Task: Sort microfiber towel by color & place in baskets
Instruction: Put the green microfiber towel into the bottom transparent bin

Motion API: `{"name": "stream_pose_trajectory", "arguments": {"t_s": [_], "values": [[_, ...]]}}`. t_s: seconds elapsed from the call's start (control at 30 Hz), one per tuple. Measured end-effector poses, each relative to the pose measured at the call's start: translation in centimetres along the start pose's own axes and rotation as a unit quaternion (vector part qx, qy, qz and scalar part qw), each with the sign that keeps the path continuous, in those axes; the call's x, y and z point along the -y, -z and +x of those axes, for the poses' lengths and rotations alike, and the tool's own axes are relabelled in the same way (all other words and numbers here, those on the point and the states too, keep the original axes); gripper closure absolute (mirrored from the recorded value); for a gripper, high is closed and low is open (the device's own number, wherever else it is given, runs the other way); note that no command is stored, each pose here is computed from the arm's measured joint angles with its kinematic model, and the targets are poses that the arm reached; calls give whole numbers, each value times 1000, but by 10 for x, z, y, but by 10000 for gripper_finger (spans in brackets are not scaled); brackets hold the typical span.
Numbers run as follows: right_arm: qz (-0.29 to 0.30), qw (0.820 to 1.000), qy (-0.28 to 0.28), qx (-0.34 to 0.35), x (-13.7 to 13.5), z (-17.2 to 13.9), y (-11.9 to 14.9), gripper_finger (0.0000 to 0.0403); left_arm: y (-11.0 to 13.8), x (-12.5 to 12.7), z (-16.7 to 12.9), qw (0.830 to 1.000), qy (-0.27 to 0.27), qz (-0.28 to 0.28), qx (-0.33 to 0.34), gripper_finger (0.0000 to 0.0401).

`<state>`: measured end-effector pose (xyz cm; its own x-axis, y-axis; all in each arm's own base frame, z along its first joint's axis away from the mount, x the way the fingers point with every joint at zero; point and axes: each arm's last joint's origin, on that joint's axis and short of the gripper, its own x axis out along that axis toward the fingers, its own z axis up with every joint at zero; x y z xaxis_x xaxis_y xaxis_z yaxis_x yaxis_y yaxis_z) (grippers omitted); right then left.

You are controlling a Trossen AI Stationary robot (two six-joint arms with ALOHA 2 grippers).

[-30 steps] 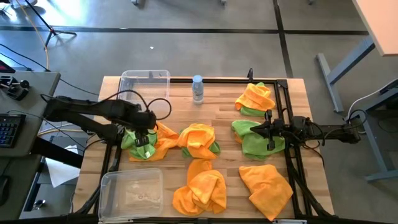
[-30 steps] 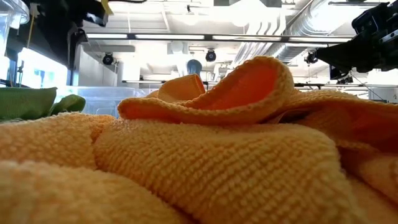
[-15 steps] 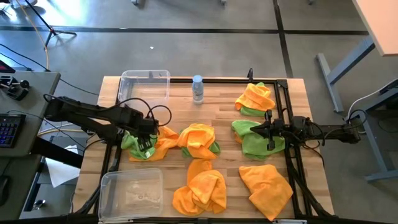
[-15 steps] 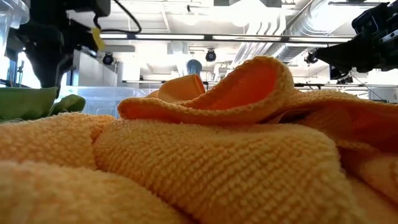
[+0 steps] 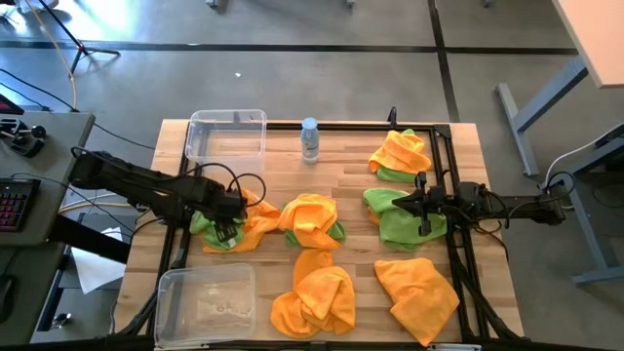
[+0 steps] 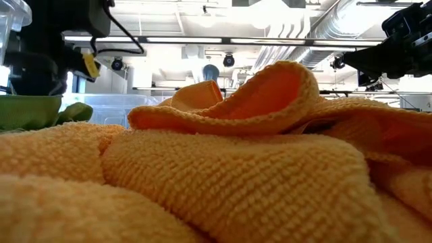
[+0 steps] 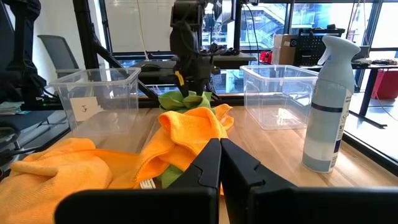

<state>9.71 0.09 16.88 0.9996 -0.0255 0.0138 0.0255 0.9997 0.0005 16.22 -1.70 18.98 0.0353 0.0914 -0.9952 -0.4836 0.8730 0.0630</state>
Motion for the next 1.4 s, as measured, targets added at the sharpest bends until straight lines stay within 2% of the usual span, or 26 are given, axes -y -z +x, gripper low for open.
{"name": "stream_pose_trajectory", "arguments": {"t_s": [0.13,0.2,0.27,0.4,0.6,0.73,0.93,1.2,1.4], "values": [[0,1000,0,0,0,0,0,402,3,-1,11,1000,0,-9,1,236],[0,1000,0,0,0,0,0,402,5,-2,14,1000,-4,-10,-5,253],[0,1000,0,0,0,0,0,402,6,-2,14,1000,-5,-9,-6,286],[0,1000,0,0,0,0,0,402,6,-2,14,1000,-3,-9,-9,381],[0,1000,0,0,0,0,0,402,7,-3,3,999,4,-17,-45,398],[0,1000,0,0,0,0,0,402,6,-2,-32,998,-21,-9,-65,400],[0,1000,0,0,0,0,0,402,4,3,-105,999,-18,-17,-29,400],[0,1000,0,0,0,0,0,402,2,26,-189,993,90,-10,82,401],[0,1000,0,0,0,0,0,402,4,62,-236,978,151,60,129,401]]}}
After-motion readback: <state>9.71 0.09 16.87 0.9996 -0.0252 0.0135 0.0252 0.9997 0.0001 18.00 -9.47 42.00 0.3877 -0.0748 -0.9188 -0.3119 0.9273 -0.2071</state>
